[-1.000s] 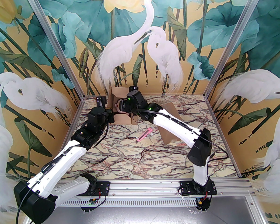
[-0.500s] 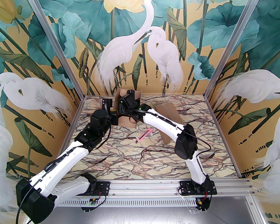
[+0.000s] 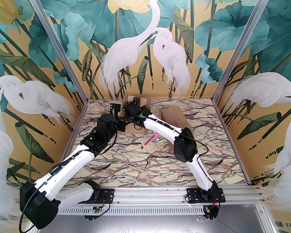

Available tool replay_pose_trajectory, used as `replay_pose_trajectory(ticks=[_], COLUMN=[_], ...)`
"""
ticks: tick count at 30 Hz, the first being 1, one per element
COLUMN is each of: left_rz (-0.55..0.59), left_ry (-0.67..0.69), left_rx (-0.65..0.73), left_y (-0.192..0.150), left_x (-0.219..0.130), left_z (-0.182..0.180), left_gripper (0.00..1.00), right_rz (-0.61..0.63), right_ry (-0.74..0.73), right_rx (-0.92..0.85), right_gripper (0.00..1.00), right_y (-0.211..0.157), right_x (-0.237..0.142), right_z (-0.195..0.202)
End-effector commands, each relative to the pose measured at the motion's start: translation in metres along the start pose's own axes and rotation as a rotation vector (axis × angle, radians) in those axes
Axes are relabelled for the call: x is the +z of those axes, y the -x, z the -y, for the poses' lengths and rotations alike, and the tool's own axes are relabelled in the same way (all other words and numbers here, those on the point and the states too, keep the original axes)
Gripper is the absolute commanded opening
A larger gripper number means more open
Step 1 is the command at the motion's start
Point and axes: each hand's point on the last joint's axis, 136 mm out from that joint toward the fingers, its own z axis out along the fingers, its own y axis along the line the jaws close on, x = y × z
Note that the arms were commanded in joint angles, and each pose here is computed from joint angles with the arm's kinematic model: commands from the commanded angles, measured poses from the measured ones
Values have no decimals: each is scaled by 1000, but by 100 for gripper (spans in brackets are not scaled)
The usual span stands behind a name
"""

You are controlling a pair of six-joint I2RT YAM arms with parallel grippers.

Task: Unpack the express box

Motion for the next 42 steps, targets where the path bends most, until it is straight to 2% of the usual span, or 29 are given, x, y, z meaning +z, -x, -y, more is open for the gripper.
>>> replay_pose_trajectory(ticks=[1, 4, 10, 17, 23, 27, 34, 39, 42], left_rz=[184, 172, 131, 64, -12, -55, -138, -174, -195], left_ry=[-67, -26, 81, 159, 192, 197, 214, 229, 249], left_rx=[-42, -45, -46, -131, -158, -168, -201, -210, -208], left_y=[52, 48, 37, 24, 17, 17, 6, 0, -2], left_x=[-15, -14, -15, -15, -7, -1, 9, 14, 17], left_z=[14, 7, -14, -44, -55, -57, -65, -70, -77], left_gripper=[0, 0, 0, 0, 0, 0, 0, 0, 0], right_rz=[-103, -103, -61, 144, 282, 398, 614, 721, 755], right_ry=[-66, 21, 246, 474, 629, 693, 751, 793, 815], right_rx=[-41, -50, -67, -98, -173, -172, -93, 21, 28], right_gripper=[32, 0, 0, 0, 0, 0, 0, 0, 0], right_y=[-28, -23, -5, 13, 19, 28, 72, 109, 131], right_x=[26, 20, -26, -108, -163, -194, -242, -259, -274], right_z=[30, 14, -18, -20, -29, -30, -21, -9, -11])
